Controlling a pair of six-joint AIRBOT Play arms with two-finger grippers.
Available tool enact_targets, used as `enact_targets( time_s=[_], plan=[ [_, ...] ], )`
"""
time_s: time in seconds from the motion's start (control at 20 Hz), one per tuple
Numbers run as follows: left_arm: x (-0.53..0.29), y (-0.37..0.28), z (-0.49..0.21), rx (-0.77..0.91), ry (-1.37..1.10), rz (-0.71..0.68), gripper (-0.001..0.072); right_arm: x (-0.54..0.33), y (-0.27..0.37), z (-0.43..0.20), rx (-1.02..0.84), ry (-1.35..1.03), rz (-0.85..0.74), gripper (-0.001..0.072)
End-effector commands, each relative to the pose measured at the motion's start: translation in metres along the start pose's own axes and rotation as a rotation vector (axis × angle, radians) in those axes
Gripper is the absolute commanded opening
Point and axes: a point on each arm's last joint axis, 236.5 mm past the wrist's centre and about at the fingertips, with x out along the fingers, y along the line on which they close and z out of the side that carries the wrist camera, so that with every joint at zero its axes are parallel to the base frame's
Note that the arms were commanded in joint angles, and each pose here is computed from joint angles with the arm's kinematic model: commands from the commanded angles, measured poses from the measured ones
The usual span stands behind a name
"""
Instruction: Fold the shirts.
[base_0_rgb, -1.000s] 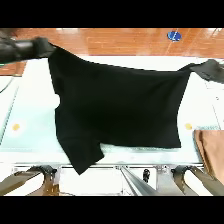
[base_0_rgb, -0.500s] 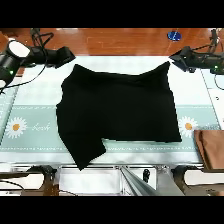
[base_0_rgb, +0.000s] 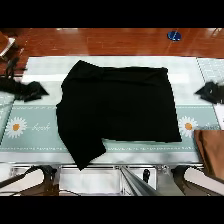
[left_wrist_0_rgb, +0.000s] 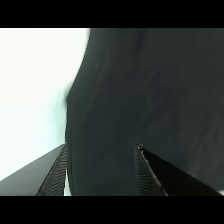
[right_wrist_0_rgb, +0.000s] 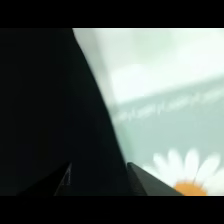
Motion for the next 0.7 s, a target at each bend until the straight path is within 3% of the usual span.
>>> enact_targets(
  time_s=[0.0, 0.25, 0.65],
  plan=[
    [0.011, 0.026, -0.071, -0.15, 0.039, -0.055, 0.0506, 0.027, -0.015, -0.074, 0.149, -0.061, 0.021, 0.0417],
    [0.04, 0.039, -0.135, -0.357, 0.177, -0.108, 0.0506, 0.046, 0.01, -0.126, 0.165, -0.016, 0.152, 0.0416],
    [0.084, 0.019, -0.145, -0.363, 0.157, -0.145, 0.0505, 0.042, 0.03, -0.123, 0.187, -0.02, 0.237, 0.0416]
  ],
)
